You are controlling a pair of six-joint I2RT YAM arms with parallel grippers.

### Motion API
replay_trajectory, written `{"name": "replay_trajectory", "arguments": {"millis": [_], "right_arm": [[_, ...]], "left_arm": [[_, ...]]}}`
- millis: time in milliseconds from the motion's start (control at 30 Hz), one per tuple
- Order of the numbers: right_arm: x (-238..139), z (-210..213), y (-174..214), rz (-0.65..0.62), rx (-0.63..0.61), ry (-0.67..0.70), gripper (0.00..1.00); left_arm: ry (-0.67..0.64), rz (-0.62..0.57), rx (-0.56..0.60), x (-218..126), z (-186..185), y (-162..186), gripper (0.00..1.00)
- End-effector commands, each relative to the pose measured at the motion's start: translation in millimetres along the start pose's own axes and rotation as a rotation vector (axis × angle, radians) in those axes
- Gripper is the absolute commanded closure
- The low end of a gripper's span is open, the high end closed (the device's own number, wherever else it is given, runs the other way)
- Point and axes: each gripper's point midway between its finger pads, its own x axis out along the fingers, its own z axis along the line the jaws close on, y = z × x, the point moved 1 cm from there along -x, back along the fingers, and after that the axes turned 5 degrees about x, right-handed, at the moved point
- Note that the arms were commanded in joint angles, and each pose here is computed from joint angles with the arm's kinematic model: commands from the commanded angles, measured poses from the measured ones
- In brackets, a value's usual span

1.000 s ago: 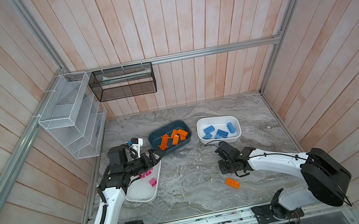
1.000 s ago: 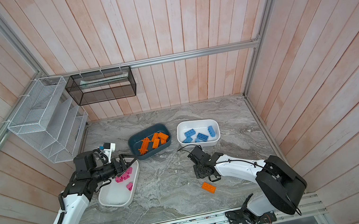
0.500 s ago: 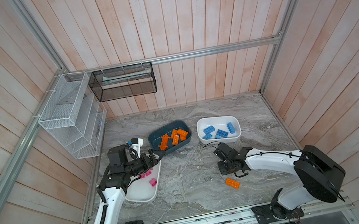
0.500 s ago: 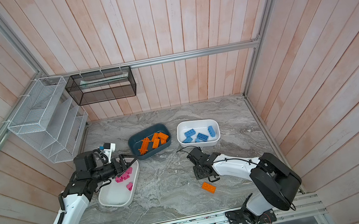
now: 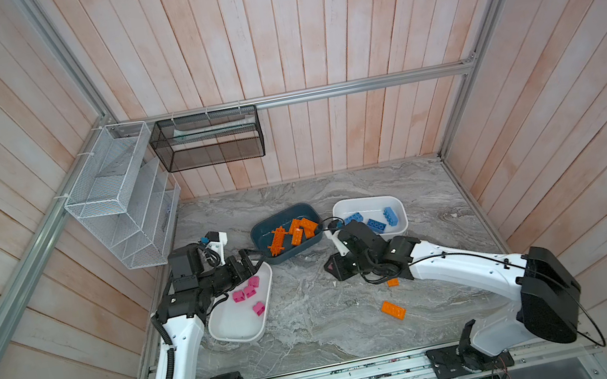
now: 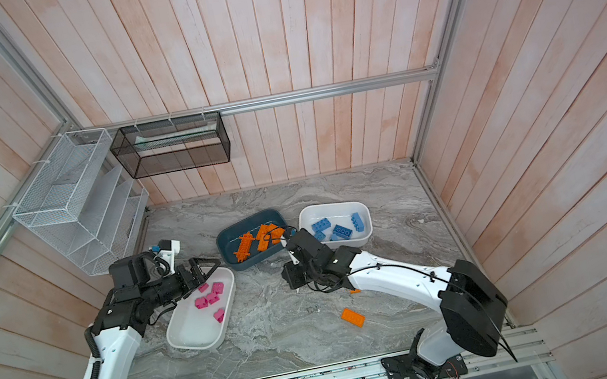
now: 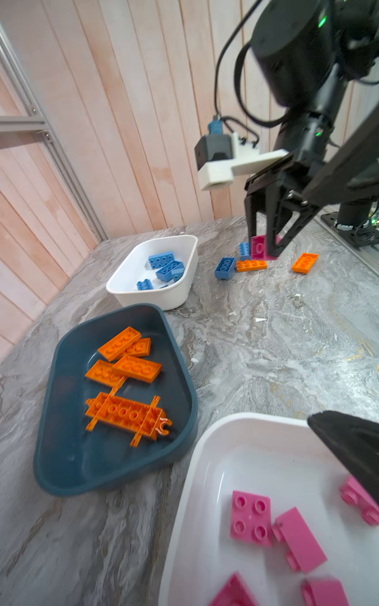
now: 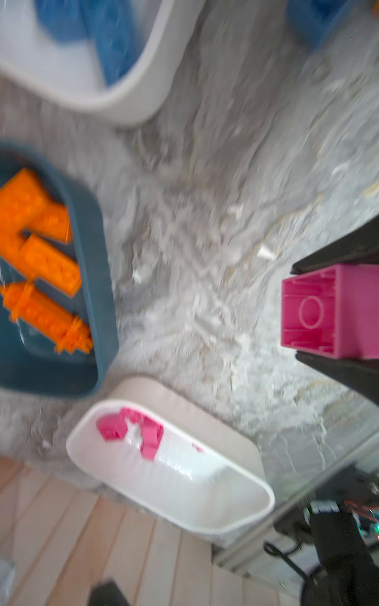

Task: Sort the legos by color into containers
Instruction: 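Carry the pink brick with the right gripper over the small white bin, release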

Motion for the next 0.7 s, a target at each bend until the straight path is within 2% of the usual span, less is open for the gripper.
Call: {"name": "replay_trajectory", "arguments": {"millis": [0, 133, 267, 500, 667], "right_arm": [[26.1, 69.4, 3.6, 0.029, -0.045, -0.204, 0.79], [62.6, 114.3, 10.5, 0.061, -0.102, -0.290, 0.79], [94.9, 134.3, 10.1, 0.063, -0.133, -0.316, 0.79], [136.5, 130.5, 1.0, 0.037, -0.185, -0.243, 0.79], [155.2, 110.8, -3.5, 0.035, -0.194, -0.171, 0.72]], "left_arm": [[-0.122, -0.029, 0.023, -10.5, 14.0, -6.2, 0.00], [-0.228, -0.069, -0.009, -16.2, 34.5, -13.0, 0.00], [-0.323, -0.110, -0.041, -23.5, 53.6, -17.8, 0.00], [-0.380, -0.154, -0.075, -31.0, 68.8, -21.6, 0.00], [-0.388, -0.154, -0.086, -30.2, 75.3, -18.6, 0.00]]}}
